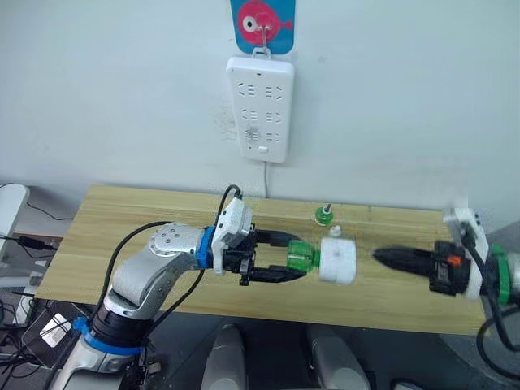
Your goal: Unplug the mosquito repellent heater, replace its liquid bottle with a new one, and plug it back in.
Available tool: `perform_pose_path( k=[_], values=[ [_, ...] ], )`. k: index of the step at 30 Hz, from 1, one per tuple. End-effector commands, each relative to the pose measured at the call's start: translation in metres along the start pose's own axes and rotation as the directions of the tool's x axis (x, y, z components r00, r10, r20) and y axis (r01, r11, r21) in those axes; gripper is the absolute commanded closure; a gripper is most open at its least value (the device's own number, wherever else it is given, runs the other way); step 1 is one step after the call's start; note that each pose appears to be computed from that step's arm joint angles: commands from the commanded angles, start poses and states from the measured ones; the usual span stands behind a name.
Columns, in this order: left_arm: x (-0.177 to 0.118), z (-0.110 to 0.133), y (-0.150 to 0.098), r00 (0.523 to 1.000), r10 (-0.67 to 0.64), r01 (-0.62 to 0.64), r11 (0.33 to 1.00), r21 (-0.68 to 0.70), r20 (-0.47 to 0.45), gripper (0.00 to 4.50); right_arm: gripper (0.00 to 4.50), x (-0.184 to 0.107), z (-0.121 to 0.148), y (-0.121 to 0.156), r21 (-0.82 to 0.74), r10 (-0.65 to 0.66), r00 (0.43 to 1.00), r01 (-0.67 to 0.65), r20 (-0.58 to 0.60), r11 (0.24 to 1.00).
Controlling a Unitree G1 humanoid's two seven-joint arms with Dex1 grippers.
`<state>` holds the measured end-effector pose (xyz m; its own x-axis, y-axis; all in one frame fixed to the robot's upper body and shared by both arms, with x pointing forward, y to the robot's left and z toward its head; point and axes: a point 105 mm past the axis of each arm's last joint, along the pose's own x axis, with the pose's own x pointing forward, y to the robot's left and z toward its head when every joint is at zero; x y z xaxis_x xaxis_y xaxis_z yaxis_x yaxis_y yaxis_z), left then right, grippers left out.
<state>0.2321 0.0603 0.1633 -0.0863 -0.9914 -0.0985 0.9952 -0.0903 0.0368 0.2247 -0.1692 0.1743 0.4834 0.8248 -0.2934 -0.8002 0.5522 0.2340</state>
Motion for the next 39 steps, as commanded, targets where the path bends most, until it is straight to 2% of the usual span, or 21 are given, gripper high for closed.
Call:
perform_pose_path(
  k=[1, 6, 11, 15, 19, 26, 31, 34, 36, 39],
  values=[
    [0.006, 0.008, -0.014, 0.997, -0.082, 0.082, 0.996, 0.018, 0.015, 2.12, 4.5, 0.018, -0.004, 0.018, -0.014, 0.101, 0.995, -0.101, -0.013, 0.995],
    [0.009, 0.015, -0.007, 0.997, -0.023, 0.023, 1.0, 0.004, 0.068, 2.12, 4.5, 0.034, -0.014, 0.049, 0.015, 0.241, 0.97, -0.241, -0.039, 0.971],
    [0.01, 0.016, 0.006, 0.994, 0.065, -0.067, 0.997, 0.022, 0.093, 2.12, 4.5, 0.033, -0.017, 0.071, 0.039, 0.318, 0.947, -0.316, -0.055, 0.948],
    [0.009, 0.012, 0.015, 0.99, 0.115, -0.12, 0.992, 0.048, 0.086, 2.12, 4.5, 0.031, -0.011, 0.082, 0.042, 0.35, 0.936, -0.348, -0.045, 0.936],
    [0.01, 0.006, 0.013, 0.993, 0.102, -0.108, 0.99, 0.093, 0.06, 2.12, 4.5, 0.033, 0.004, 0.085, 0.029, 0.358, 0.934, -0.358, 0.006, 0.933],
    [0.012, 0.004, 0.008, 0.996, 0.076, -0.08, 0.992, 0.099, 0.048, 2.12, 4.5, 0.033, 0.033, 0.072, 0.062, 0.316, 0.941, -0.325, 0.117, 0.944],
    [0.011, 0.005, -0.001, 0.999, 0.016, -0.018, 0.999, 0.048, 0.04, 2.12, 4.5, 0.034, 0.062, 0.034, 0.103, 0.154, 0.956, -0.184, 0.25, 0.977],
    [0.011, 0.007, -0.008, 0.999, -0.028, 0.028, 1.0, 0.013, 0.038, 2.12, 4.5, 0.037, 0.056, 0.016, 0.137, 0.07, 0.967, -0.106, 0.244, 0.985],
    [0.01, 0.01, -0.011, 0.998, -0.051, 0.052, 0.998, -0.022, 0.048, 2.12, 4.5, 0.041, 0.042, 0.01, 0.14, 0.038, 0.982, -0.065, 0.187, 0.988],
    [0.009, 0.019, -0.011, 0.995, -0.05, 0.057, 0.995, -0.081, 0.089, 2.12, 4.5, 0.044, 0.015, 0.017, 0.131, 0.07, 0.995, -0.079, 0.077, 0.988]
  ],
)
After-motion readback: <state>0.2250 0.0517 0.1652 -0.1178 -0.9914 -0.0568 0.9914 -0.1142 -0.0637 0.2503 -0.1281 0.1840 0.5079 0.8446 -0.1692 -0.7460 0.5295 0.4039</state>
